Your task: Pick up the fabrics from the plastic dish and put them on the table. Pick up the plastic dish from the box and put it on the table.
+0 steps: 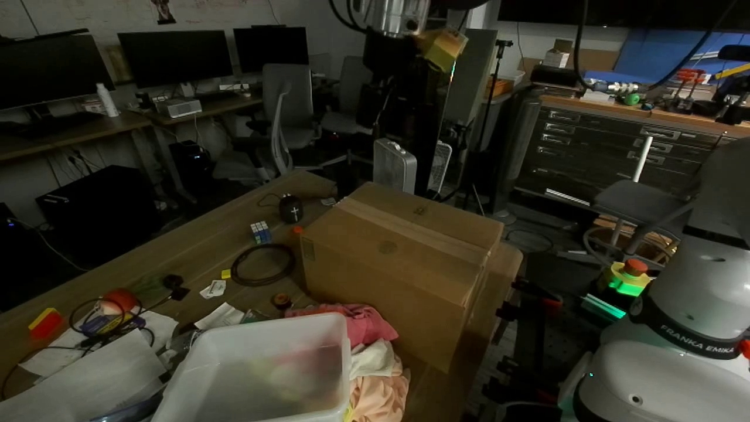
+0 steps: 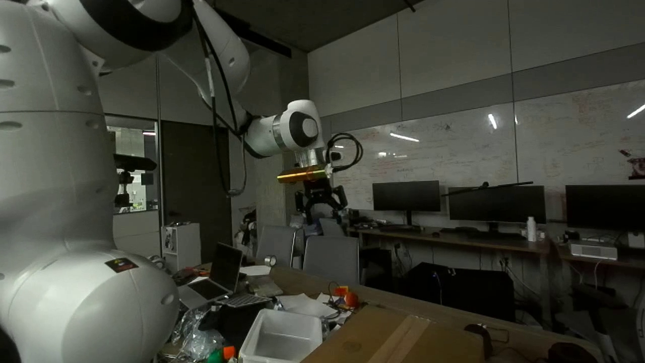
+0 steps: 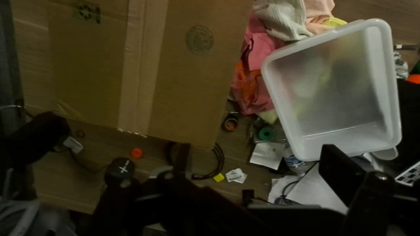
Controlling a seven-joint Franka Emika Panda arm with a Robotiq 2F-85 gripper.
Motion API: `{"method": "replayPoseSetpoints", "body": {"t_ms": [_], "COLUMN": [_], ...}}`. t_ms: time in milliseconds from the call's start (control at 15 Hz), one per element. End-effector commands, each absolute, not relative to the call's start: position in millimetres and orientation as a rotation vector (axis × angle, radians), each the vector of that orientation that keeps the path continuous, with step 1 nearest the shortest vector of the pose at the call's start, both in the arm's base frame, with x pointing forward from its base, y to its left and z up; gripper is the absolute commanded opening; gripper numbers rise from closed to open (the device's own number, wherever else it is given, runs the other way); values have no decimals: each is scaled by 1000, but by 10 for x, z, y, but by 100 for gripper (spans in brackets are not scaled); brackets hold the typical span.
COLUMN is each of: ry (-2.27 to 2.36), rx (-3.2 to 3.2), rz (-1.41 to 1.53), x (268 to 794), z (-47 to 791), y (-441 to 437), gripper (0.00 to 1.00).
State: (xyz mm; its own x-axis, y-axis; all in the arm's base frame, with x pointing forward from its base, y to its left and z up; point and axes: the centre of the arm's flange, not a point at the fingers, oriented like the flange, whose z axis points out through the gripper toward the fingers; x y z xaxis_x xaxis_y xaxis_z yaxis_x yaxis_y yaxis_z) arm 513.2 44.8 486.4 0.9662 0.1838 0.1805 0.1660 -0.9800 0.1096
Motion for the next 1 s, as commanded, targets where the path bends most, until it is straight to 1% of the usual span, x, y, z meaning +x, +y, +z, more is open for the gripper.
{"method": "replayPoseSetpoints", "body": {"t_ms": [0, 333, 667, 800, 933], "ry": [11, -275, -450, -470, -429], "rx": [3064, 3124, 3104, 3086, 3115], "rz": [344, 460, 640, 639, 579], "x": [4801, 4333, 3995, 3913, 3863], "z": [4941, 4871, 4837, 4840, 4835], "y": [-235, -947, -1269, -1341, -1381], "gripper": [100, 100, 100, 100, 100]}}
